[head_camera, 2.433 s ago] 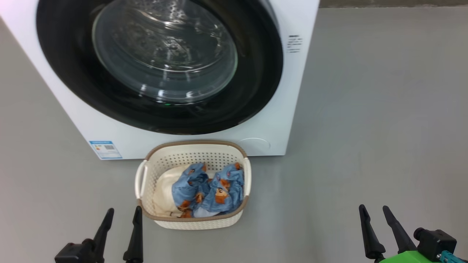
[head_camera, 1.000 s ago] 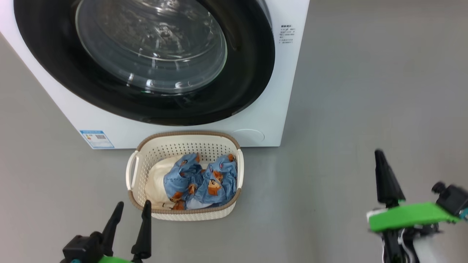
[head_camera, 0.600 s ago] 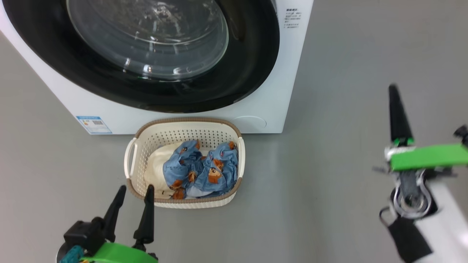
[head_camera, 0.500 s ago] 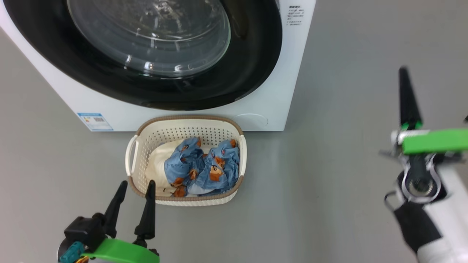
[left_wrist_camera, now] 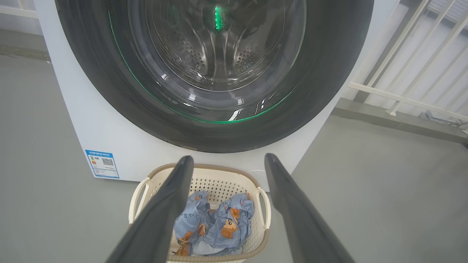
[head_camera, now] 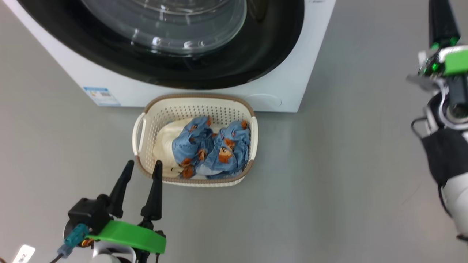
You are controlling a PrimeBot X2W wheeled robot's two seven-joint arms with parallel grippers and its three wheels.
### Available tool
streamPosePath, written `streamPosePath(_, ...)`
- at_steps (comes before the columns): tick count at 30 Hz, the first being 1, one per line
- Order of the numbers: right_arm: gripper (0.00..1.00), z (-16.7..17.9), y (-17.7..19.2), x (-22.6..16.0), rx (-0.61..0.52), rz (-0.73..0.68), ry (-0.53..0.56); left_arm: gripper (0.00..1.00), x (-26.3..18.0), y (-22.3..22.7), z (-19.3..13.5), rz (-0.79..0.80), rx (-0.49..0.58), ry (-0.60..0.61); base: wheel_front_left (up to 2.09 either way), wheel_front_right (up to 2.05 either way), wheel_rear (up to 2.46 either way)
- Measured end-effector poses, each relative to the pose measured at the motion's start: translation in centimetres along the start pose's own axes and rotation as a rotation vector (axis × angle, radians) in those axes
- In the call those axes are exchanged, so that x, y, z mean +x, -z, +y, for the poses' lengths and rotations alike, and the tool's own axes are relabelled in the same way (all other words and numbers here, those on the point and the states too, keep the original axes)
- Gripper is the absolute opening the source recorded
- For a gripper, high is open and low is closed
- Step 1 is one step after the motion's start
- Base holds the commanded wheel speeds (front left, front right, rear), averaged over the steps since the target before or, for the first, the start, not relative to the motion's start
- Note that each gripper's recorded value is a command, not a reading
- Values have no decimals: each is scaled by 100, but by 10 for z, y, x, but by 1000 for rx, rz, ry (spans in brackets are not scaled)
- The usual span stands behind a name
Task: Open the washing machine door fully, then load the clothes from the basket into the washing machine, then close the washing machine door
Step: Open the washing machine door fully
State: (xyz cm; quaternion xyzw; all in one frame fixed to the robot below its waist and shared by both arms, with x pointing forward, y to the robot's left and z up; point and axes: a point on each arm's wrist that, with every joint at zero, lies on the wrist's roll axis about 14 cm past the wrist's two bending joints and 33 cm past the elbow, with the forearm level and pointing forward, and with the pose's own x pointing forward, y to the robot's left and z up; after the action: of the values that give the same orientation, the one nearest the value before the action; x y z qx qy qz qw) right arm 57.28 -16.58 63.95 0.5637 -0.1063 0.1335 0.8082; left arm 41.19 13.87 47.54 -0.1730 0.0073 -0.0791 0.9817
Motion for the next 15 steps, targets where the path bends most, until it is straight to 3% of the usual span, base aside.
streamPosePath(6, 0, -1, 12, 27, 33, 70, -13, 100, 8, 4, 2, 6, -11, -8, 0, 0, 0)
streamPosePath(15, 0, -7, 56, 50, 128, 314, -22, 100, 16, 7, 7, 12, -14, -18, 0, 0, 0)
